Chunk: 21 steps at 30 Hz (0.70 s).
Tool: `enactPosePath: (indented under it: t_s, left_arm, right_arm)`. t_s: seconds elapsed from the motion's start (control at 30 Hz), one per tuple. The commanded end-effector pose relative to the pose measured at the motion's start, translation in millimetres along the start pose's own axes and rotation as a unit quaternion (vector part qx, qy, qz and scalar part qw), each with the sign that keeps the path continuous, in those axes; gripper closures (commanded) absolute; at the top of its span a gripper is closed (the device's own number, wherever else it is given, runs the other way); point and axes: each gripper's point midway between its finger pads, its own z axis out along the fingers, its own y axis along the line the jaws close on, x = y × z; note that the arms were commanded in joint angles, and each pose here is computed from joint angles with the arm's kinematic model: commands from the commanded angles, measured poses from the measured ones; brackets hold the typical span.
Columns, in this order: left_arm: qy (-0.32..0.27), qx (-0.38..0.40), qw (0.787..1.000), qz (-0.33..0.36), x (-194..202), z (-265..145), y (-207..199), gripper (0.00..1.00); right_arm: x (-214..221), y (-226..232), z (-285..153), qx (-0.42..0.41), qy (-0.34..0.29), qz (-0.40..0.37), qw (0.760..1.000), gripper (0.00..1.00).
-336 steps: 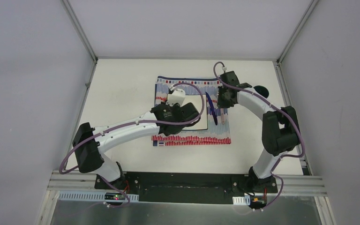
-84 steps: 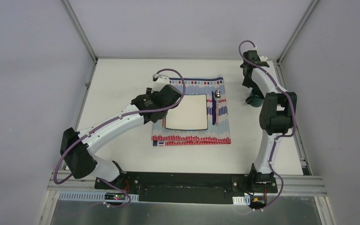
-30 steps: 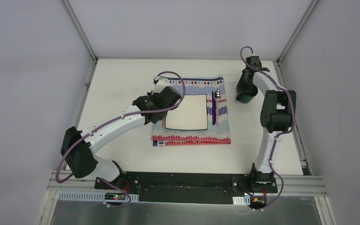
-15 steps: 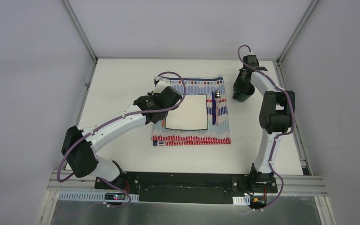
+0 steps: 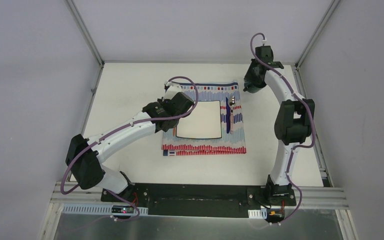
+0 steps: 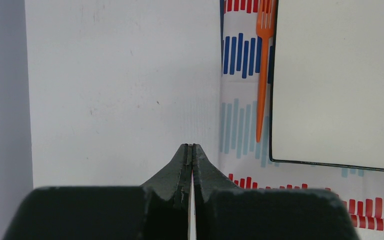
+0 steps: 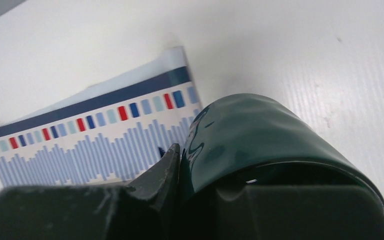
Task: Set the dinner table for one person
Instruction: Place the cup on the napkin.
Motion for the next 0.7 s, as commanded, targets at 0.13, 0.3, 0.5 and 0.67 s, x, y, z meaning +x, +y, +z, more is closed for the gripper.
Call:
enactPosePath:
  t_s: [0.13, 0.3, 0.5, 0.67]
  left_arm:
    - [-0.016, -0.011, 1.000, -0.021, -10.7, -0.5, 7.6, 1.00]
    - [-0.017, -0.016, 0.999, -0.024, -10.7, -0.8, 12.8, 1.00]
    - [-0.019, -0.023, 0.999, -0.026, -10.2, -1.3, 21.3, 1.00]
    - [-0.024, -0.028, 0.999, -0.032, -11.3, -4.0, 30.3, 1.00]
  right_arm:
    - [-23.5, 78.8, -13.1, -0.067, -0.040, -0.036, 0.996, 1.00]
    - [-12.6, 111.9, -3.9, -0.085, -0.027, -0.058, 0.994, 1.00]
    - [-5.7, 141.2, 7.3, -0.101, -0.023, -0.075, 0.992, 1.00]
    - [0.1, 158.6, 17.3, -0.114, -0.017, -0.078, 0.990, 1.00]
